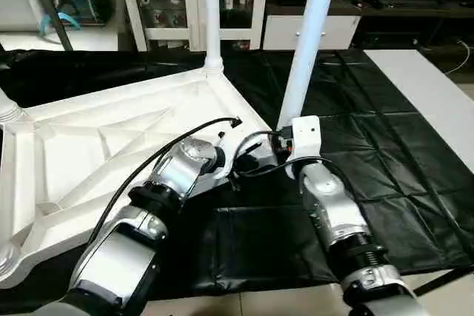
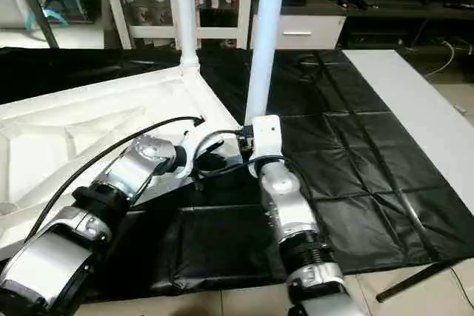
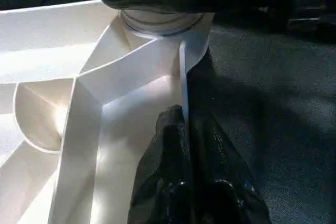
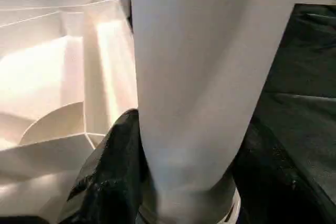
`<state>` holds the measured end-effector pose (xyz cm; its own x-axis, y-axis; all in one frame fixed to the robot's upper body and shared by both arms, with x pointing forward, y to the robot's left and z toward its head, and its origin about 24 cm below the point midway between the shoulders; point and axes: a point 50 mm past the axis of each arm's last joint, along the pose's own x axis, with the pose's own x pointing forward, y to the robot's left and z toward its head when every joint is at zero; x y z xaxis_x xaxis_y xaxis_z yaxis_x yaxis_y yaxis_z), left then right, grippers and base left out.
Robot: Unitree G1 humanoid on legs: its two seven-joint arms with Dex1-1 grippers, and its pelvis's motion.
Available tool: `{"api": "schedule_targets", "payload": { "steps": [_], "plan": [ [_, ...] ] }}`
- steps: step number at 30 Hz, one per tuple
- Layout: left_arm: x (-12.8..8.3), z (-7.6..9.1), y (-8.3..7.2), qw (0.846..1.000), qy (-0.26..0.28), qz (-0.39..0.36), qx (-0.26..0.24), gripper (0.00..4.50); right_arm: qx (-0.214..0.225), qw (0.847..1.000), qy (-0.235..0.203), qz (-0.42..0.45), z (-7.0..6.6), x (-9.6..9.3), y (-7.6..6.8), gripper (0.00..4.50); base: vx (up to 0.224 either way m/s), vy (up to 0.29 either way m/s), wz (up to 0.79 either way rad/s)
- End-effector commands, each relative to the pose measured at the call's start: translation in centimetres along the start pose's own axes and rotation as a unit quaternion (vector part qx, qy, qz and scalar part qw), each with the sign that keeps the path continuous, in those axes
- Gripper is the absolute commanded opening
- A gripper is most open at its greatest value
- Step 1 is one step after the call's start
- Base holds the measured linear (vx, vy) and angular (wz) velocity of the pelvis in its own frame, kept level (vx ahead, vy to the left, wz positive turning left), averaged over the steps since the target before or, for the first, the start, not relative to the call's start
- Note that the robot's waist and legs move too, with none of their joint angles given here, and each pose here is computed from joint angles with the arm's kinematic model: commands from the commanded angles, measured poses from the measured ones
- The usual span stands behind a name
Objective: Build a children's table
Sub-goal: Rotate leg to tighten
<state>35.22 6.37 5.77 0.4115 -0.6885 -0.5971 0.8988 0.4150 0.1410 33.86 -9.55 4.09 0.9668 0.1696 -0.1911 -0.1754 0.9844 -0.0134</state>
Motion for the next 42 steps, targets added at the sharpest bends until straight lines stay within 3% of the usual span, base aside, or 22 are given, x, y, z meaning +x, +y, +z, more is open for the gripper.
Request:
{"api": "schedule_targets", "payload": {
  "steps": [1, 2, 4, 7, 9, 13, 15, 17, 22, 24, 25, 30, 35, 37, 39, 42],
  "plan": [
    [1.0, -0.5, -1.2, 0.999, 0.016, -0.028, 0.004, 0.0, -0.023, 0.999, -0.016, -0.017, 0.3, -0.1, -0.1, 1.96, 0.0, 0.0, 0.0],
    [1.1, -0.5, -1.2, 1.0, 0.015, -0.027, 0.004, 0.0, -0.016, 0.999, -0.048, -0.007, 1.1, -0.3, 0.1, 1.96, 0.0, 0.0, 0.0],
    [1.1, -0.6, -1.1, 0.999, 0.014, -0.031, 0.006, 0.0, -0.024, 0.997, -0.071, -0.003, 1.6, -0.6, -0.3, 2.52, 0.0, 0.0, 0.0],
    [1.0, -0.7, -1.1, 0.999, 0.015, -0.035, 0.01, 0.0, -0.023, 0.997, -0.076, -0.008, 1.7, -0.9, -0.9, 2.75, 0.0, 0.0, 0.0],
    [1.0, -0.8, -1.1, 0.999, 0.015, -0.037, 0.012, 0.0, -0.054, 0.996, -0.071, -0.021, 1.7, -1.3, -1.7, 2.99, 0.0, 0.0, 0.0],
    [1.0, -1.1, -1.1, 0.999, 0.02, -0.034, 0.013, 0.0, -0.078, 0.994, -0.074, -0.015, 1.9, -2.1, -2.3, 2.99, 0.0, 0.0, 0.0],
    [1.0, -1.1, -0.9, 0.999, 0.019, -0.028, 0.018, 0.0, -0.062, 0.995, -0.073, -0.003, 1.9, -3.3, -2.9, 2.99, 0.0, 0.0, 0.0],
    [1.1, -0.5, -0.7, 0.999, 0.002, -0.017, 0.03, 0.0, -0.057, 0.996, -0.069, -0.001, 1.4, -4.7, -3.5, 2.99, 0.0, 0.0, 0.0],
    [1.3, 1.2, 0.1, 0.994, -0.068, 0.061, 0.067, 0.0, -0.072, 0.996, -0.038, 0.036, -0.4, -7.4, -3.4, 2.99, 0.0, 0.0, 0.0],
    [1.3, 1.4, 0.2, 0.992, -0.08, 0.069, 0.066, 0.0, -0.065, 0.997, -0.027, 0.018, -0.8, -7.7, -3.6, 2.99, 0.0, 0.0, 0.0],
    [1.3, 1.4, 0.2, 0.992, -0.08, 0.069, 0.066, 0.28, -0.065, 0.997, -0.027, 0.018, -0.8, -7.7, -3.6, 3.05, 0.0, 0.0, 0.0],
    [1.0, 2.3, 0.9, 0.985, -0.115, 0.112, 0.065, 0.67, -0.046, 0.999, -0.019, 0.014, -0.6, -7.7, -3.2, 3.08, 0.0, 0.0, 0.0],
    [-0.5, 4.2, 2.3, 0.968, -0.181, 0.162, 0.07, 1.12, -0.041, 0.999, -0.016, 0.028, -0.5, -7.6, -2.6, 3.08, 0.0, 0.0, 0.0],
    [-1.4, 4.8, 2.6, 0.965, -0.221, 0.134, 0.031, 1.12, -0.036, 0.998, -0.014, 0.04, -0.6, -7.8, -2.4, 3.08, 0.0, 0.0, 0.0],
    [-3.9, 5.5, 2.2, 0.959, -0.282, 0.032, -0.006, 1.12, -0.028, 0.997, -0.013, 0.067, -0.6, -8.2, -2.3, 3.08, 0.0, 0.0, 0.0],
    [-5.4, 5.0, 1.3, 0.961, -0.273, -0.039, 0.01, 1.12, -0.027, 0.996, -0.013, 0.083, -0.4, -8.4, -2.4, 3.08, 0.0, 0.0, 0.0]
  ]
}}
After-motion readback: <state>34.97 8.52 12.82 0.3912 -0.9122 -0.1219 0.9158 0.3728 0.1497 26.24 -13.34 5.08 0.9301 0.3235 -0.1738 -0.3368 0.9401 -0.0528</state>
